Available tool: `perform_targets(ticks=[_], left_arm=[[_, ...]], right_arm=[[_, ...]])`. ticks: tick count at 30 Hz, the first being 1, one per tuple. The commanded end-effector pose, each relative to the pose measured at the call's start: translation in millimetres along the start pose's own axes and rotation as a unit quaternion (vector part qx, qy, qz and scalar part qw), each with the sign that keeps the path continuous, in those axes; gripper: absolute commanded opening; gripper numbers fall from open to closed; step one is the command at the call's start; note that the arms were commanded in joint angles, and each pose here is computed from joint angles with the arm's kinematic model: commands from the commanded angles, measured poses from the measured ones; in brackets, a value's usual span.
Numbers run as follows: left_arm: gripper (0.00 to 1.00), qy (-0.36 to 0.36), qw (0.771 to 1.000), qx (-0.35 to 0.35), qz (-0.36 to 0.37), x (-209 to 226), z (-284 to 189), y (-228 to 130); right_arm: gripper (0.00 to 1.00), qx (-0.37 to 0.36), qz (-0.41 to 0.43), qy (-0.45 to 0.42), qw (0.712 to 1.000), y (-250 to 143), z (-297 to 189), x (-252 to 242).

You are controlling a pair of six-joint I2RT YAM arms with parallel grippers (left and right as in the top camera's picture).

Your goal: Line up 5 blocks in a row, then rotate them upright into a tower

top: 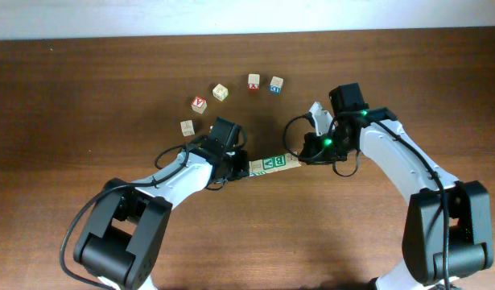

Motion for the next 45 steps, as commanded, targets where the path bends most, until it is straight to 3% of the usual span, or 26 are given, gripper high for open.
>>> perform_targets(ticks=[1, 14, 20, 25, 29, 35, 39, 45], left_arm=[[0.0, -0.11, 0.993, 0.001, 0.035, -36.2, -12.0, 3.4], [0.0, -0.109, 0.993, 0.002, 0.034, -36.0, -12.0, 3.1], [0.0, -0.109, 0.993, 0.002, 0.034, -36.0, -12.0, 3.1], [0.0, -0.106, 0.994, 0.002, 0.038, -35.4, -11.8, 3.0], [0.0, -0.043, 0.997, 0.016, 0.055, -29.0, -25.1, 13.2], [0.0, -0.028, 0.999, 0.024, 0.033, -2.1, -30.0, 17.7], [0.0, -0.008, 0.999, 0.034, 0.024, 3.7, -30.6, 14.8], [0.0, 0.062, 0.996, 0.057, 0.022, 26.2, -34.4, 8.7]], right_arm=[[0.04, 0.059, -0.046, 0.095, 0.993, -20.1, 12.1, 49.0], [0.04, 0.079, -0.081, 0.102, 0.988, -31.3, 14.5, 78.6], [0.04, 0.092, 0.017, 0.013, 0.996, -24.0, 48.7, 53.7], [0.04, 0.11, 0.044, -0.008, 0.993, -17.8, 84.6, 36.9], [0.04, 0.114, 0.046, -0.01, 0.992, -17.6, 89.5, 34.5], [0.04, 0.113, 0.047, -0.01, 0.992, -17.2, 89.4, 34.5], [0.04, 0.094, 0.136, -0.07, 0.984, -9.0, 78.1, 6.4], [0.04, 0.092, 0.131, -0.071, 0.985, -6.3, 75.4, 1.4]])
Point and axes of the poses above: each gripper's point midway between its finger pads, its own z axis out along the fingers, its own x axis along the line the jaws close on, y = z × x, the point moved 10 cm from there along -z, back along the fingers, and after that the axes turned 14 degrees about z, right-handed, at the moved point
